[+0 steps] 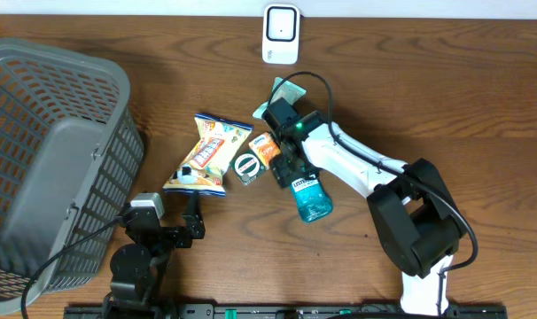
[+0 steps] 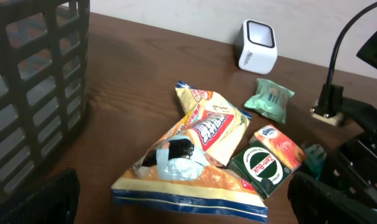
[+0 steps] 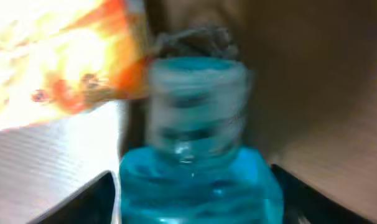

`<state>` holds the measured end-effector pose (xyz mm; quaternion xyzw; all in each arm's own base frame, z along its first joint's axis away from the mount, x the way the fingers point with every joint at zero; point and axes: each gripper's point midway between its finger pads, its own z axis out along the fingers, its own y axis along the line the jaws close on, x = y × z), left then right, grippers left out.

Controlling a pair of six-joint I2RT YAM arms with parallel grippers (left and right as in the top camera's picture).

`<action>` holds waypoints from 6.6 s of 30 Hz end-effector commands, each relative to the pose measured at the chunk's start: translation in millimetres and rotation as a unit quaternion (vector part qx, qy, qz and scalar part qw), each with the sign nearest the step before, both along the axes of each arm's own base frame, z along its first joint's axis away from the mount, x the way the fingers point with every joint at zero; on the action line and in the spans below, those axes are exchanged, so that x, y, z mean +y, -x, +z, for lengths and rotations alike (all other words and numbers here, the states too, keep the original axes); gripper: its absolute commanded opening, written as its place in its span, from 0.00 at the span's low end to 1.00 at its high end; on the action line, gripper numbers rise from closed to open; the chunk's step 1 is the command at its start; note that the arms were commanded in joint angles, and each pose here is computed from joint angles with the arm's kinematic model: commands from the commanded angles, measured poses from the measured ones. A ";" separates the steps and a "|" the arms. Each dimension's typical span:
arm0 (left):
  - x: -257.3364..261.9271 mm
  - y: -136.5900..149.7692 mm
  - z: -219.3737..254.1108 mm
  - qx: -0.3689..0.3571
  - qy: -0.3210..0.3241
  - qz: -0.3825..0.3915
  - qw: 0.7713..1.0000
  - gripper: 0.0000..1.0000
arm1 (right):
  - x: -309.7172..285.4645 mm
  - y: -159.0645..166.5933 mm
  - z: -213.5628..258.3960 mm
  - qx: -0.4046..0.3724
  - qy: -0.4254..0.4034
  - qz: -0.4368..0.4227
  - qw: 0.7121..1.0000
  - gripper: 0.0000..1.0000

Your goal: Scan the item barcode

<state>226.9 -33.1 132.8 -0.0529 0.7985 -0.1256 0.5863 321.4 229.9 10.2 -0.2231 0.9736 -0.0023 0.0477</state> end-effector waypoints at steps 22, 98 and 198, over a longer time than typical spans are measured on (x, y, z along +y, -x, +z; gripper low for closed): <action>-0.3 1.5 -11.9 0.017 0.002 -0.001 1.000 0.98 | 0.9 4.9 -16.5 -0.121 0.236 -0.004 0.964 0.83; -0.3 1.5 -11.9 0.017 0.002 -0.001 1.000 0.98 | -1.3 1.0 24.2 0.147 0.019 0.072 0.986 0.50; -0.3 1.5 -11.9 0.017 0.002 -0.001 1.000 0.98 | -25.1 56.7 25.8 -0.061 0.227 0.209 0.949 0.99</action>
